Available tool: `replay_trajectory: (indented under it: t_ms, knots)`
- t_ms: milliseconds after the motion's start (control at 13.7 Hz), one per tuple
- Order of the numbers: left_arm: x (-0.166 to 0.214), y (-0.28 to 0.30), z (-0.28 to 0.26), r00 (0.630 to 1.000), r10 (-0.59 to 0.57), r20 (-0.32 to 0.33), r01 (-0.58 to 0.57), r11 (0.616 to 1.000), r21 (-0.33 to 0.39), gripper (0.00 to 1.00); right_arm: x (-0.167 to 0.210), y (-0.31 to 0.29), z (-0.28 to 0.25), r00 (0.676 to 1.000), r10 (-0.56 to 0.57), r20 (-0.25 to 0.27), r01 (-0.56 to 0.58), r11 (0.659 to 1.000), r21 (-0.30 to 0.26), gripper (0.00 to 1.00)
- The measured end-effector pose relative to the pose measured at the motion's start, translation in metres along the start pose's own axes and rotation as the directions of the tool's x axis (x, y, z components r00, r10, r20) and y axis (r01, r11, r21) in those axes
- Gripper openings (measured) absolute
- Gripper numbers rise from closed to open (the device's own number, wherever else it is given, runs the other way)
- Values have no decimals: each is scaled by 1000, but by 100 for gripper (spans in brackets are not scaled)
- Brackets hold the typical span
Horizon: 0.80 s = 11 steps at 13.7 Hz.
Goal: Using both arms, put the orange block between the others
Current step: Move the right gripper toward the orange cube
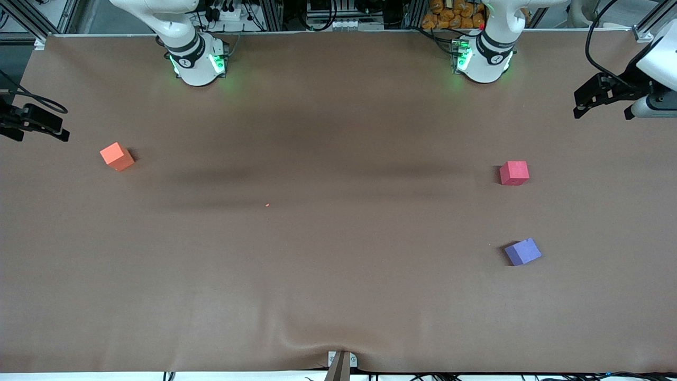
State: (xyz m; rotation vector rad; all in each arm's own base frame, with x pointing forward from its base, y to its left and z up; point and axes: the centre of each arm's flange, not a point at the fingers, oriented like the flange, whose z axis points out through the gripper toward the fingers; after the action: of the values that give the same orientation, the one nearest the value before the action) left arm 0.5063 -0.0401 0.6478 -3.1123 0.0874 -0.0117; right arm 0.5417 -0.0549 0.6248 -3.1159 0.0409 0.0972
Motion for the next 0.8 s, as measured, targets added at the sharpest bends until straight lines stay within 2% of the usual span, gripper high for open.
replay_trajectory:
  t_ms: [802]
  knots:
    - [10,1,6,1000,25,4,-25,1000,-2,100,2,-7,0,1000,-13,-7,13,1000,-1,100]
